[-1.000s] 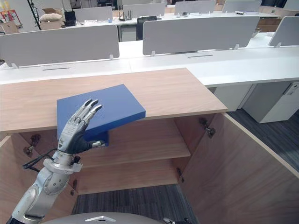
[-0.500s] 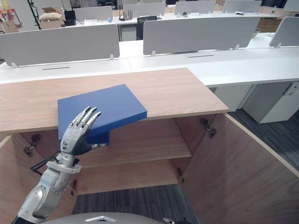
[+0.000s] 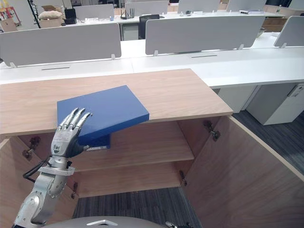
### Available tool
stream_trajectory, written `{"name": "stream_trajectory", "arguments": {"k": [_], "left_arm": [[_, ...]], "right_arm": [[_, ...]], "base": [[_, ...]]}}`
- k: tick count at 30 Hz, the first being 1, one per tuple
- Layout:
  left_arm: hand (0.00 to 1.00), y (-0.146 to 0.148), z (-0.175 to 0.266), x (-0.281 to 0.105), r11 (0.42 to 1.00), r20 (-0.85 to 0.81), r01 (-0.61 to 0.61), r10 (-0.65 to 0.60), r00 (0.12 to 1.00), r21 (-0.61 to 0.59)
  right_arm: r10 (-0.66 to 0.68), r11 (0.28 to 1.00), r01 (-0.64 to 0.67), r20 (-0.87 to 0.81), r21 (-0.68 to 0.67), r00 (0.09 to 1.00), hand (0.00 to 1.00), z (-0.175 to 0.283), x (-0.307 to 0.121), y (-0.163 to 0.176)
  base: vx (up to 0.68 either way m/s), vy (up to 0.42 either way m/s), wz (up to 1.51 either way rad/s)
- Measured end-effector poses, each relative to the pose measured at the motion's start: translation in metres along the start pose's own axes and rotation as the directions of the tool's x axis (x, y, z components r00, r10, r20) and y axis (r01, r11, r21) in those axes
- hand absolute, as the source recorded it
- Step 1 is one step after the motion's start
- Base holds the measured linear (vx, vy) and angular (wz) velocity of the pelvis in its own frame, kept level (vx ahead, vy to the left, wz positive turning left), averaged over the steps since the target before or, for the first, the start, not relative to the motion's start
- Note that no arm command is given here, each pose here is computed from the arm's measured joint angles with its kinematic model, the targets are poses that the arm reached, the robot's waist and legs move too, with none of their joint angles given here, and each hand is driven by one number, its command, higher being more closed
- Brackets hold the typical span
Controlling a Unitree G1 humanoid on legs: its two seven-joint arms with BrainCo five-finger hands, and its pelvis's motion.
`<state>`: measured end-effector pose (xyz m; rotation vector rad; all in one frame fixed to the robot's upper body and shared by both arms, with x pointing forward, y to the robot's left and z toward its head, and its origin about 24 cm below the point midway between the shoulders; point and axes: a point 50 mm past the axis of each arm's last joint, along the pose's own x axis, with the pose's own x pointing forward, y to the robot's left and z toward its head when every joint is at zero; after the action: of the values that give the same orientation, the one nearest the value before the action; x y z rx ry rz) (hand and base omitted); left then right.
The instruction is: Walk over to the cabinet, pick up the folder, carry it to the office cabinet, place the folder inside the office cabinet, then close the office cabinet door
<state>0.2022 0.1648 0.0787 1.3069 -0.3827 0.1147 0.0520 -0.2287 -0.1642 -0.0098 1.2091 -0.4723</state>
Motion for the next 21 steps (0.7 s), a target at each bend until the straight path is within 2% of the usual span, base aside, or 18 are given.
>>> {"name": "stream_trajectory", "arguments": {"k": [1, 7, 21], "left_arm": [[1.00, 0.000, -0.001, 0.000, 1.000, -0.004, 0.000, 0.000, 1.000, 0.002], [1.00, -0.002, -0.008, -0.008, 0.999, -0.036, 0.033, -0.032, 0.999, 0.032], [1.00, 0.014, -0.014, -0.003, 0.996, -0.043, -0.060, 0.063, 0.997, 0.073]], "right_arm": [[-0.001, 1.000, 0.001, 0.000, 0.002, 1.000, 0.00, 0.000, 0.000, 0.000], [-0.001, 1.000, 0.001, 0.000, 0.006, 1.000, 0.00, 0.000, 0.000, 0.000], [0.003, 1.000, -0.004, 0.030, 0.024, 1.000, 0.00, 0.008, 0.000, 0.001]], "base": [[0.00, 0.000, 0.00], [0.00, 0.000, 0.00], [-0.01, -0.007, 0.00]]}}
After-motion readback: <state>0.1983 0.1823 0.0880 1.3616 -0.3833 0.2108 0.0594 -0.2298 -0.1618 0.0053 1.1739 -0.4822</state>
